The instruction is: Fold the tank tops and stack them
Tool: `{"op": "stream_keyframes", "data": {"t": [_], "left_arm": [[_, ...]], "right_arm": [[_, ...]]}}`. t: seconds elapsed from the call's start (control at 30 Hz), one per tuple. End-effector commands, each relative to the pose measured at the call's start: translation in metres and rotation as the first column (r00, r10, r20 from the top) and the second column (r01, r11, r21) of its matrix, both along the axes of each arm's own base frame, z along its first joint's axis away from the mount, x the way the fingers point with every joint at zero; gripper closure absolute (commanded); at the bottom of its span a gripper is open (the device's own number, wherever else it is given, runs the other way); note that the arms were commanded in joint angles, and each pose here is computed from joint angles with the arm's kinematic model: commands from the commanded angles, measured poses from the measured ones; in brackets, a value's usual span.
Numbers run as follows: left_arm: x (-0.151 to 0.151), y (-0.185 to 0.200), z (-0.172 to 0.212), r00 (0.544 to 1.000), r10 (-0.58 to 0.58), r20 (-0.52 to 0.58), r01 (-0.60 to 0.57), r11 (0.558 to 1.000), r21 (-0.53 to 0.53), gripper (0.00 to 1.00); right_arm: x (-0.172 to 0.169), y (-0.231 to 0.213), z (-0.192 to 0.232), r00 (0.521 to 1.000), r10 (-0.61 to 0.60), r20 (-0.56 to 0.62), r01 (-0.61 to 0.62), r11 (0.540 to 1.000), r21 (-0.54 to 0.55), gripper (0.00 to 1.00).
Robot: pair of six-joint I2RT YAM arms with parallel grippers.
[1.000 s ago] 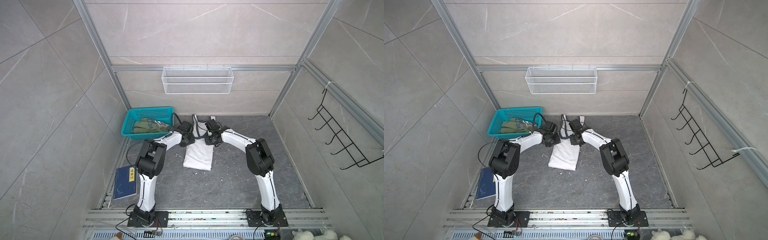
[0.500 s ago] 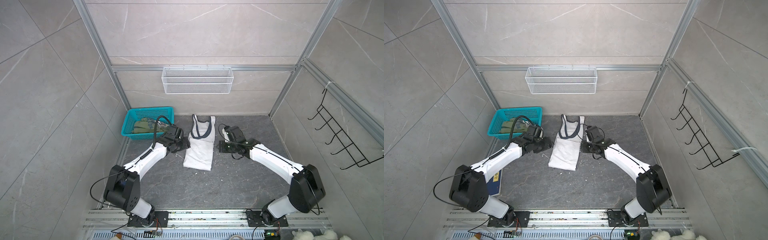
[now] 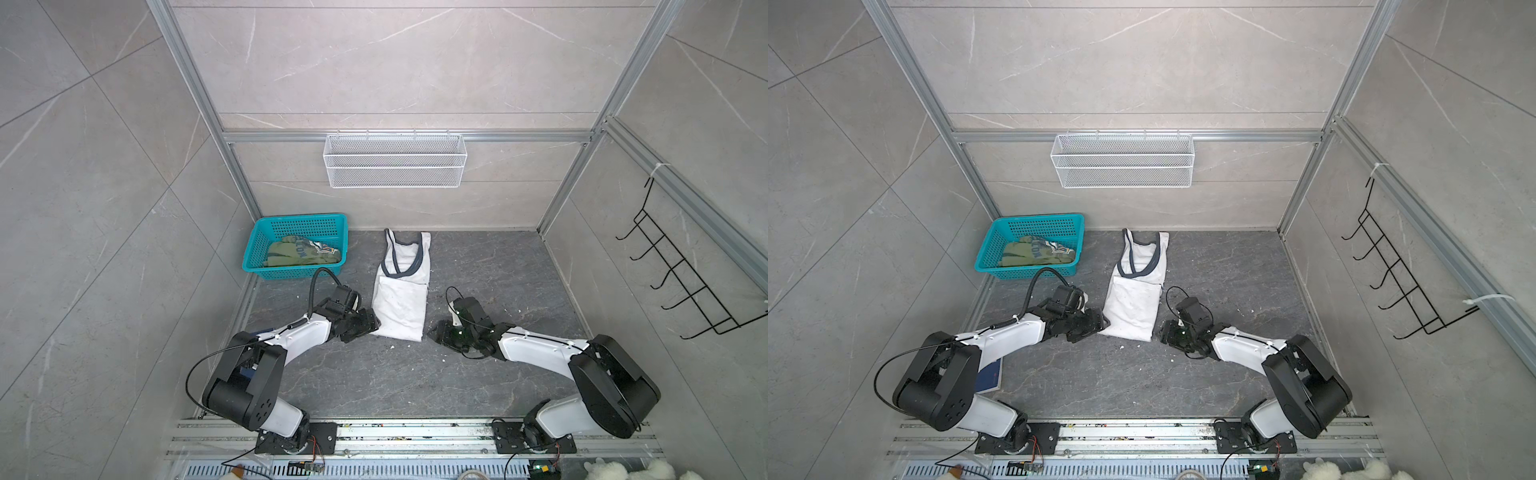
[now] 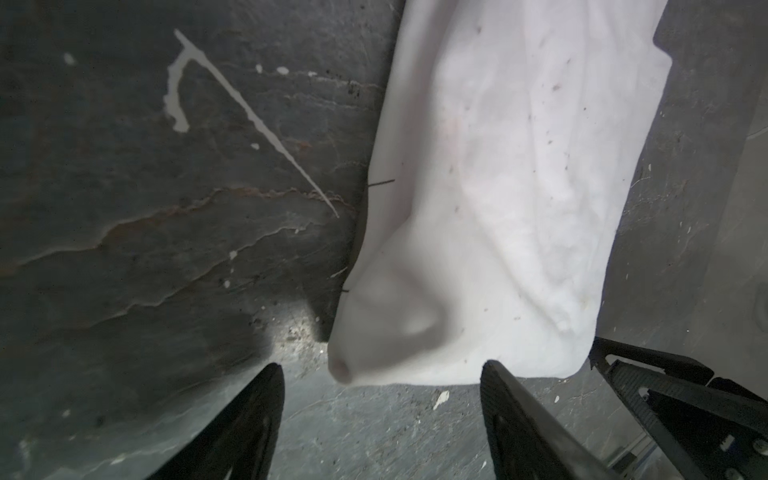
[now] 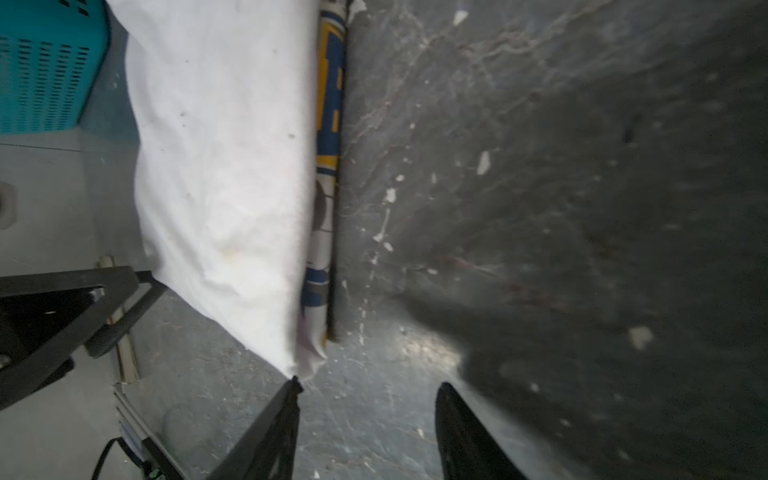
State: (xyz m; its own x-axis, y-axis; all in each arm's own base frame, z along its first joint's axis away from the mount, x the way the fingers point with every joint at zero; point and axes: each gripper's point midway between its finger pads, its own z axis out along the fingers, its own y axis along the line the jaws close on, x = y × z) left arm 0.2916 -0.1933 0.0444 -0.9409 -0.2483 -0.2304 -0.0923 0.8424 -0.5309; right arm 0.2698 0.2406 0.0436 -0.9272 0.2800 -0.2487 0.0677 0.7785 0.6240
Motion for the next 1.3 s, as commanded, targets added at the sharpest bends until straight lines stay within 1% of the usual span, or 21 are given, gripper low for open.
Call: {"op": "stream_keyframes", "data": {"t": [0.0, 0.1, 0.23, 0.3, 0.37, 0.43, 0.5, 0.6, 0.7, 0.77, 0.93, 1.0, 1.1, 1.2, 1.27], "left_arm": [[0.012, -0.006, -0.004, 1.000, 0.027, 0.005, -0.027, 0.998, -0.059, 0.26], [0.012, -0.005, -0.013, 0.999, 0.031, -0.011, -0.032, 0.997, -0.067, 0.32], [0.010, 0.004, -0.024, 0.999, 0.051, -0.005, -0.051, 0.998, -0.027, 0.38], [0.008, 0.003, -0.029, 0.999, 0.046, -0.019, -0.047, 0.999, -0.028, 0.45], [0.006, -0.001, -0.031, 0.999, 0.041, -0.030, -0.043, 0.998, -0.054, 0.52], [0.005, -0.001, -0.031, 0.998, 0.054, -0.034, -0.056, 0.996, -0.065, 0.58], [0.003, 0.000, -0.029, 0.997, 0.069, -0.033, -0.072, 0.994, -0.080, 0.60], [0.001, -0.003, -0.025, 0.998, 0.062, -0.030, -0.064, 0.994, -0.091, 0.62], [0.000, -0.007, -0.026, 0.998, 0.050, -0.038, -0.054, 0.993, -0.104, 0.63], [0.000, -0.010, -0.026, 0.998, 0.049, -0.044, -0.054, 0.992, -0.117, 0.67], [-0.002, -0.011, -0.021, 0.998, 0.054, -0.040, -0.058, 0.992, -0.116, 0.80], [-0.005, -0.011, -0.018, 0.998, 0.050, -0.041, -0.054, 0.993, -0.102, 0.88], [-0.014, -0.011, -0.011, 0.998, 0.038, -0.045, -0.041, 0.997, -0.063, 0.97], [-0.028, -0.012, 0.003, 0.999, 0.033, -0.027, -0.034, 0.999, -0.018, 0.99], [-0.038, -0.011, 0.011, 0.997, 0.072, -0.042, -0.074, 0.996, -0.048, 0.99]], "right_arm": [[0.000, 0.015, -0.009, 0.999, -0.035, -0.036, 0.037, 0.997, 0.062, 0.45], [0.002, 0.023, -0.017, 0.998, -0.044, -0.053, 0.049, 0.995, 0.090, 0.46], [0.005, 0.032, -0.020, 0.998, -0.038, -0.049, 0.043, 0.994, 0.103, 0.48], [0.003, 0.032, -0.024, 0.998, -0.040, -0.056, 0.045, 0.995, 0.089, 0.50], [0.001, 0.035, -0.028, 0.997, -0.036, -0.071, 0.043, 0.994, 0.100, 0.54], [-0.003, 0.040, -0.029, 0.996, -0.022, -0.084, 0.032, 0.993, 0.115, 0.55], [-0.009, 0.044, -0.029, 0.996, -0.001, -0.094, 0.013, 0.992, 0.127, 0.58], [-0.014, 0.042, -0.033, 0.995, -0.002, -0.100, 0.012, 0.995, 0.102, 0.60], [-0.012, 0.047, -0.034, 0.995, 0.007, -0.100, 0.005, 0.993, 0.118, 0.67], [-0.008, 0.050, -0.030, 0.996, 0.011, -0.087, -0.001, 0.992, 0.124, 0.69], [-0.003, 0.044, -0.014, 0.999, 0.011, -0.041, -0.008, 0.998, 0.069, 0.77], [-0.004, 0.040, -0.006, 0.999, 0.038, -0.010, -0.038, 0.999, 0.039, 0.84], [-0.008, 0.034, 0.002, 0.998, 0.062, 0.000, -0.062, 0.998, 0.000, 0.91], [-0.019, 0.020, 0.008, 0.998, 0.066, 0.004, -0.066, 0.997, -0.039, 0.98], [-0.028, 0.010, 0.011, 0.998, 0.067, 0.001, -0.067, 0.996, -0.056, 0.99]]}}
